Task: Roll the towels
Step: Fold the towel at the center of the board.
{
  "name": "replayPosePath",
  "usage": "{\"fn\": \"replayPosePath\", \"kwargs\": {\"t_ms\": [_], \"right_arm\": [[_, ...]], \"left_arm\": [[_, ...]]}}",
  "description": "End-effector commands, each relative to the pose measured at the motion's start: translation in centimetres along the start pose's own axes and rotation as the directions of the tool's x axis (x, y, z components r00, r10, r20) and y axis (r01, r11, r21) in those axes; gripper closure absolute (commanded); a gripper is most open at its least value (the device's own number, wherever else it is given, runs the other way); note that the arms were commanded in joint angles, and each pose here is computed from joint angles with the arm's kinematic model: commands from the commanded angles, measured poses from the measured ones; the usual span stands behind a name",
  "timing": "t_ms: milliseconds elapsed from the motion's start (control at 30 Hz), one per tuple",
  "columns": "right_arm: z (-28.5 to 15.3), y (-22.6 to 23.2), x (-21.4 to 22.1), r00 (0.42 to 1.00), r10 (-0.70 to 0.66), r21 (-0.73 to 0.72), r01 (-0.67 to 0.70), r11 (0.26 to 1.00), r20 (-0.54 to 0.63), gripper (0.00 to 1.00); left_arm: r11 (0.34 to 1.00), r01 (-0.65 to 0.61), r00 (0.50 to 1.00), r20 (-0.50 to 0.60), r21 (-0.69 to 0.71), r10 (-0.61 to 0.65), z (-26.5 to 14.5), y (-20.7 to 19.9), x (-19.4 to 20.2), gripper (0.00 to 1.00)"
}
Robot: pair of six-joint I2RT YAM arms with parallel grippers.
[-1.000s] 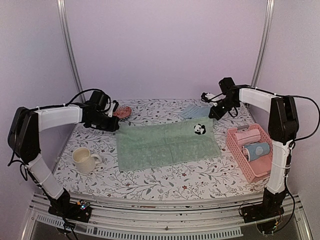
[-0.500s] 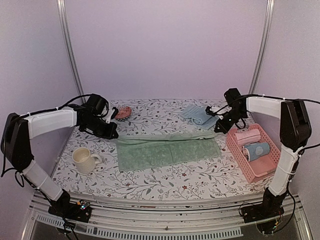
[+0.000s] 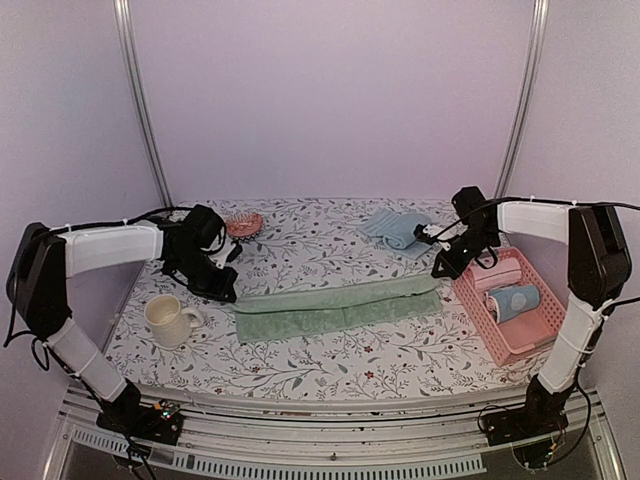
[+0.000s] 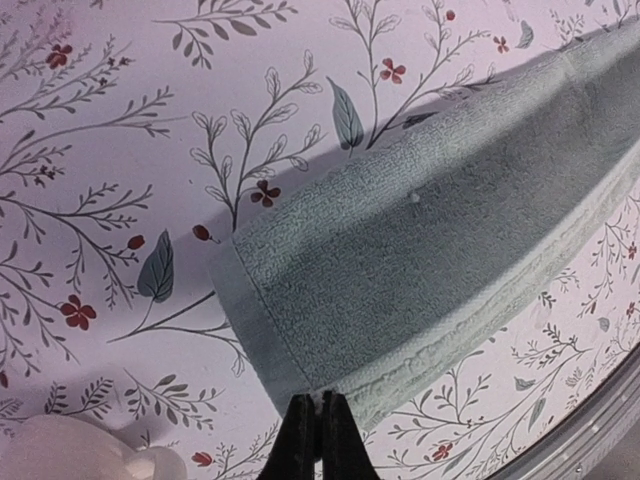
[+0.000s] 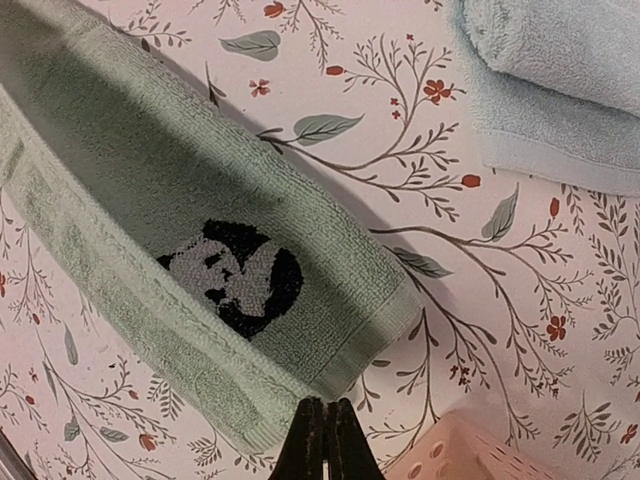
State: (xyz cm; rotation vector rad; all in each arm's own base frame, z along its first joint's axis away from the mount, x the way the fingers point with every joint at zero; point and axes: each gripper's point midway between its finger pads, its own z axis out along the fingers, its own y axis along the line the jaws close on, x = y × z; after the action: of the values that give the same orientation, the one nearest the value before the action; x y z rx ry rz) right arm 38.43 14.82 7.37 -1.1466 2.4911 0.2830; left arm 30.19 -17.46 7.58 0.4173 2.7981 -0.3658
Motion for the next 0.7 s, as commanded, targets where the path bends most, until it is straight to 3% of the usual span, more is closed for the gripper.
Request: {"fn": "replayPosePath", "kwargs": {"t_ms": [0, 667], "right_arm": [[-1.4, 0.0, 0.6, 1.0, -0.005, 0.017, 0.005, 1.0, 0.006, 0.98], [1.1, 1.5, 4.3, 0.993, -0.08, -0.048, 0.077, 0.996, -0.082, 0.97]], "left_arm": [[0.999, 0.004, 0.994, -0.105, -0.049, -0.009, 1.1, 0.8, 2.4, 1.0], [0.998, -0.064, 0.978, -0.202, -0.027, 0.057, 3.6, -0.6, 5.0, 1.0]]}}
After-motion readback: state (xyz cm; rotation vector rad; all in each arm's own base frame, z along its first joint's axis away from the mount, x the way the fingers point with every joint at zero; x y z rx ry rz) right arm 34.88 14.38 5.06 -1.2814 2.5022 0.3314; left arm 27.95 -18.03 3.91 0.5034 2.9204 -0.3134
